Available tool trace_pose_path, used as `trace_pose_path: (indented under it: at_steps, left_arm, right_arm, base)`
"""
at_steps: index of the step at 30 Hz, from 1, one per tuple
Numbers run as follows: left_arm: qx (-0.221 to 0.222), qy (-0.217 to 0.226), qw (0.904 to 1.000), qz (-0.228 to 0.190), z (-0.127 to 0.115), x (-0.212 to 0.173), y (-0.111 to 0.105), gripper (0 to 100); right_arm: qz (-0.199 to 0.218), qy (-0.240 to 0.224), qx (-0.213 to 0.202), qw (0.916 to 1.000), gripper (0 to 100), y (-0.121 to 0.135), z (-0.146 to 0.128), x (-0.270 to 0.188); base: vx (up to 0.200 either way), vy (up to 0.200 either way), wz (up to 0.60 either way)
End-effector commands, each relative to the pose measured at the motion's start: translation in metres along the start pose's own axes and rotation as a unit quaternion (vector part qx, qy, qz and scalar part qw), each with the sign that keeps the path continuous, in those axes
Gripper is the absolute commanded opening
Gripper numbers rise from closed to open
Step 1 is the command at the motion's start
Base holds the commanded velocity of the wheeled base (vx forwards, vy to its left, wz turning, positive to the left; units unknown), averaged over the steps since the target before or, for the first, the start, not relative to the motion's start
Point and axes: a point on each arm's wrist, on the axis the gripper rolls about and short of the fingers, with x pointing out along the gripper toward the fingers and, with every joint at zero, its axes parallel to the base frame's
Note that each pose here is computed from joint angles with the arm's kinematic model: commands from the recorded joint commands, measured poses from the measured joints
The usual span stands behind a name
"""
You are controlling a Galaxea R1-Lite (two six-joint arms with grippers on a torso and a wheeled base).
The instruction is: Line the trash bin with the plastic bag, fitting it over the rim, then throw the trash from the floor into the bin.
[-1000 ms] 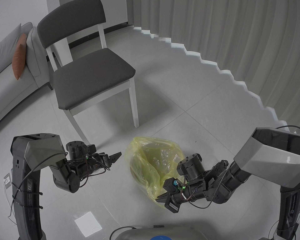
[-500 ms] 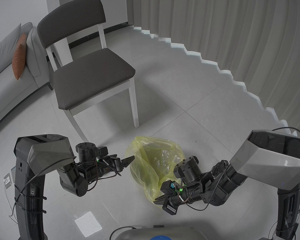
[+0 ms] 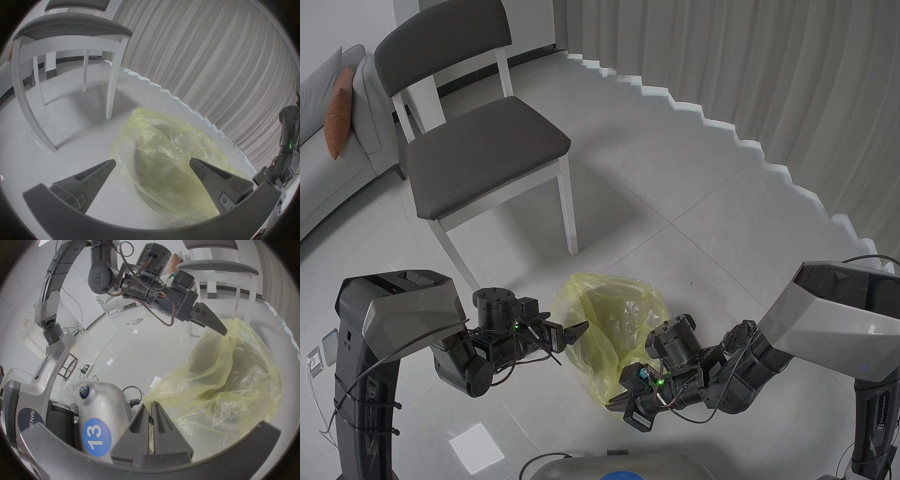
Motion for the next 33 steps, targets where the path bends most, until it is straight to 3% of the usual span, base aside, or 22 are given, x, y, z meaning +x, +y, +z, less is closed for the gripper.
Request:
trace_pose_path:
  at_steps: [1,6,7,22,33]
  left_arm:
    - [0.002,-0.001,1.0000,-0.005,0.000,0.002,-0.004,100]
    - [0.015,0.006,0.9999,0.000,-0.002,0.005,-0.006,100]
    - [0.023,0.007,0.9997,0.003,-0.003,0.004,-0.004,0]
    - [0.022,0.006,0.9991,0.036,0.005,-0.006,0.006,0]
    - [0.012,0.020,0.9986,0.048,-0.006,-0.023,0.016,0]
  right_arm:
    - [0.001,0.000,-0.001,1.0000,0,0.000,0.000,0.000]
    - [0.000,-0.001,-0.001,1.0000,0,0.000,0.001,0.000]
    - [0.000,-0.001,-0.001,1.0000,0,0.000,0.001,0.000]
    - [0.000,0.000,0.000,1.0000,0,0.001,0.000,-0.002]
    - [0.005,0.000,-0.003,1.0000,0,0.004,0.001,0.002]
  base:
    - [0.000,0.000,0.00]
    - [0.000,0.000,0.00]
    - [0.000,0.000,0.00]
    - [0.000,0.000,0.00]
    - [0.000,0.000,0.00]
